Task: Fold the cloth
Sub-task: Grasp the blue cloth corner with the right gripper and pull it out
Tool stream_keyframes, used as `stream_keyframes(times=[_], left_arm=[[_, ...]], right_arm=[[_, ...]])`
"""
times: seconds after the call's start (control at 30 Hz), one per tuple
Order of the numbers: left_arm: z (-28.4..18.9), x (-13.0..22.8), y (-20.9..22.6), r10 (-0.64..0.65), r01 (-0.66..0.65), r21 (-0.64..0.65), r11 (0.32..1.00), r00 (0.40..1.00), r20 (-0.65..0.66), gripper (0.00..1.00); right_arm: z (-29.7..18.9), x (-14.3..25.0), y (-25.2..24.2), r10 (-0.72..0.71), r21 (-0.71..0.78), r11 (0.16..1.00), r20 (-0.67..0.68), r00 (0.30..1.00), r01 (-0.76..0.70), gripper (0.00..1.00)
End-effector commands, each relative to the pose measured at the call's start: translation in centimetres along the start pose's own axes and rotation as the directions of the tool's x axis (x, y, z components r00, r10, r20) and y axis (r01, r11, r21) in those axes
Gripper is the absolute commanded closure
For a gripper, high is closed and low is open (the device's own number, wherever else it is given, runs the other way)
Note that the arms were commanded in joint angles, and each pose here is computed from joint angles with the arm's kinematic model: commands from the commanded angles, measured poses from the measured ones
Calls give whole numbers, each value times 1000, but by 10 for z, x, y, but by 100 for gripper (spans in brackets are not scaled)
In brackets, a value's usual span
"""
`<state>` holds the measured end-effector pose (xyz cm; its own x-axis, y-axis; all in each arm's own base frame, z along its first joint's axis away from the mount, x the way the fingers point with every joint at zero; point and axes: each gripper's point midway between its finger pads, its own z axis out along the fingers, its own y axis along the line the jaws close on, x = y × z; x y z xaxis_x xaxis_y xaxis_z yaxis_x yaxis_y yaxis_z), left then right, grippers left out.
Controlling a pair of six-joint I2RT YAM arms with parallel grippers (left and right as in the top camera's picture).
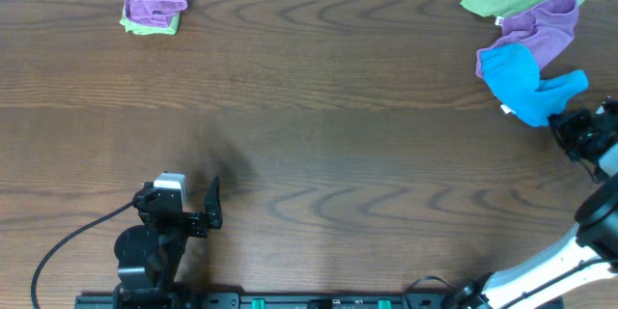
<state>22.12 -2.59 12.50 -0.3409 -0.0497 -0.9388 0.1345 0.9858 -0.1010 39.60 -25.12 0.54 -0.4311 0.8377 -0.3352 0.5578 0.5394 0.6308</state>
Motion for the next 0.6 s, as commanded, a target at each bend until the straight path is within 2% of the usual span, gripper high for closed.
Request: stream_keyframes(times=[0.0, 0.13, 0.4, 0.57], left_arm=[[3, 9, 2, 1, -1, -8, 1000, 1000, -17, 5], [3, 9, 2, 2, -2, -8, 1000, 1000, -17, 5], [3, 9, 2, 1, -1, -8, 1000, 1000, -17, 5], [3, 9, 2, 1, -1, -8, 1000, 1000, -17, 5]], right_arm=[[-1, -6, 22, -7, -73, 997, -28, 1000, 5, 99], [-15, -14, 45, -43, -104, 994, -59, 997, 37, 99], [-71, -35, 119, -238, -129, 964, -31, 971, 233, 99], [-112, -21, 196, -407, -188, 897, 7, 914, 401, 99]])
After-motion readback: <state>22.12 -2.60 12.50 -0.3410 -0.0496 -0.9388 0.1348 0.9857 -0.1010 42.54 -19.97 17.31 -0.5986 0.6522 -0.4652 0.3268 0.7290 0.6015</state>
